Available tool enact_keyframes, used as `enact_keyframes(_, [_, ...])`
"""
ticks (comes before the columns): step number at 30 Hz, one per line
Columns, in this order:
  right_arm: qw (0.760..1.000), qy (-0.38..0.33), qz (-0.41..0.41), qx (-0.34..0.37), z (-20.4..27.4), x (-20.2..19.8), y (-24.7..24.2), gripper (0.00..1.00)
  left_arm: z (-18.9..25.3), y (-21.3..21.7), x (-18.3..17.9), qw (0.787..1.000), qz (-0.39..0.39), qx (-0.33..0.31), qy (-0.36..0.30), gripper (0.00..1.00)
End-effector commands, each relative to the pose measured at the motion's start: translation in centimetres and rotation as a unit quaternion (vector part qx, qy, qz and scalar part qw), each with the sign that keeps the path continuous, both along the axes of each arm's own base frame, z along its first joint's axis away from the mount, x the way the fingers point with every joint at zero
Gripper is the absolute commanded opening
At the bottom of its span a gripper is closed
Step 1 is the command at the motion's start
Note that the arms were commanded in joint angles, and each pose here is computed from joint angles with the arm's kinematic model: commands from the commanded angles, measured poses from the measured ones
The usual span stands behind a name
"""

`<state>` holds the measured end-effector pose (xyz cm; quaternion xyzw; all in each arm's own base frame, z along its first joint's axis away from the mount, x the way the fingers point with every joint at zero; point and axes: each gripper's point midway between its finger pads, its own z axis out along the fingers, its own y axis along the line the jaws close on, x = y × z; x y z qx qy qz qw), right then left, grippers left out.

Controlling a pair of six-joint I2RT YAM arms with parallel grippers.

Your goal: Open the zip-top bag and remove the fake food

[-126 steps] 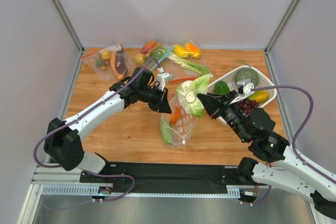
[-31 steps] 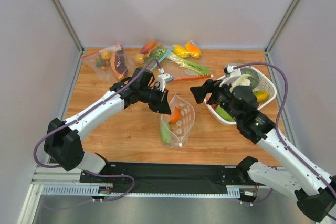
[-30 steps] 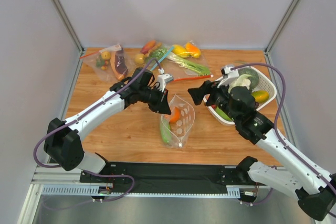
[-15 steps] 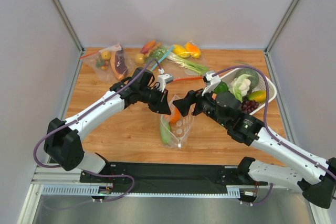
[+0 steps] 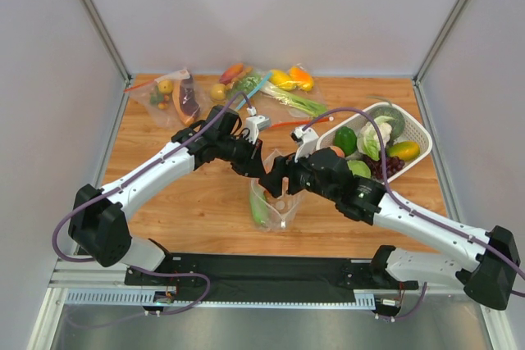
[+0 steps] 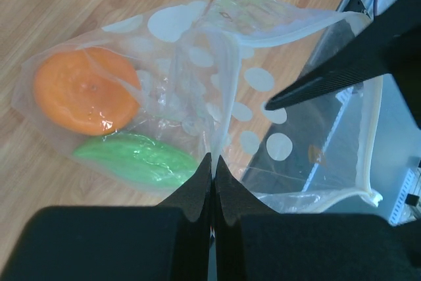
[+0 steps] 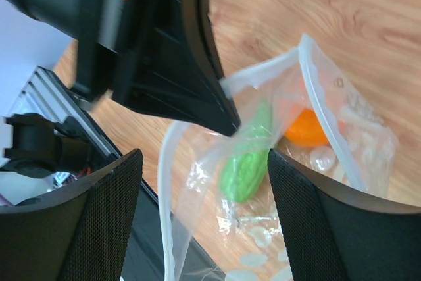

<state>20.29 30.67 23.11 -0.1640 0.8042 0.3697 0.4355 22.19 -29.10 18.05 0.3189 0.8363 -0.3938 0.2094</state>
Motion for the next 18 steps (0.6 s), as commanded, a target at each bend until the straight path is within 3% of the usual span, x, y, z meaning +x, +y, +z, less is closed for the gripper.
enact_keyframes(1, [0.999,0.021,-0.022,-0.022,-2.3,0.1,-0.6,0.77,2.2,-0.3,0.4,0.999,-0.006,-0.015,-0.035,0.0])
enact_keyframes(13, [0.99,0.033,-0.075,-0.114,-7.7,1.5,-2.9,0.77,2.7,0.1,0.7,0.999,0.001,-0.014,-0.052,0.0])
enact_keyframes(18, [0.986,0.043,-0.069,-0.145,-9.9,1.6,-2.7,0.73,2.7,0.1,0.7,0.998,0.001,-0.013,-0.053,0.0])
